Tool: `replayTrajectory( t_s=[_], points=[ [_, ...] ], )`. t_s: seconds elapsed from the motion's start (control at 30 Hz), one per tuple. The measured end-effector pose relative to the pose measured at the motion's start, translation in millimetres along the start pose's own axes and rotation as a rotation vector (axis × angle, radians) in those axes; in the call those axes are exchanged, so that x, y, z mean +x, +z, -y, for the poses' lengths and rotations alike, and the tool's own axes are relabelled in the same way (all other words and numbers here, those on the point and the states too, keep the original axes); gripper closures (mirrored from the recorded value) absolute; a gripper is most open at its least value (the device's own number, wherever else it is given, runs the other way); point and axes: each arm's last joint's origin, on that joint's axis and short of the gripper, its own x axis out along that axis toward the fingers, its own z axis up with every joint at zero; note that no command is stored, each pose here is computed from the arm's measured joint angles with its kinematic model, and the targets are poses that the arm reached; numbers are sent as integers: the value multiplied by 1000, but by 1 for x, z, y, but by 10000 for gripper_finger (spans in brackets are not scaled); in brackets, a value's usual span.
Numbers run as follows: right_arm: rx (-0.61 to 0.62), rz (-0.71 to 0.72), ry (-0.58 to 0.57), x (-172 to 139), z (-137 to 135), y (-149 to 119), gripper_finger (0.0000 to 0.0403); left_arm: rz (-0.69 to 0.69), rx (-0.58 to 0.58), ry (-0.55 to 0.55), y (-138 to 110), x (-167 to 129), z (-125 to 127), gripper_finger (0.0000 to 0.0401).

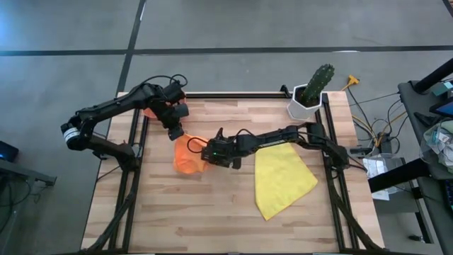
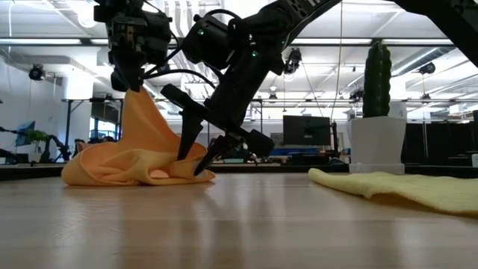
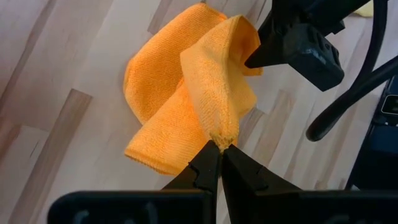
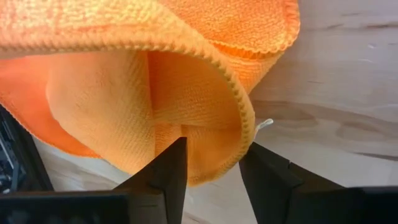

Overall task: Roll microfiber towels into tight, uniform cylinder then place into a basket
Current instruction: Fold the orange towel

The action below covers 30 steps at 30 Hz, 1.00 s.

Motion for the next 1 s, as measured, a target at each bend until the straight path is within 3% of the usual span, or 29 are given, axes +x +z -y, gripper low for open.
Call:
replayTrajectory(
  t_s=[0.53,1.0],
  points=[
    [16,-4,21,7,1,-2,238,-1,-1,1,0,0,0,401],
    [-32,-22,20,7,1,-4,307,-2,0,1,0,0,0,401]
  ],
)
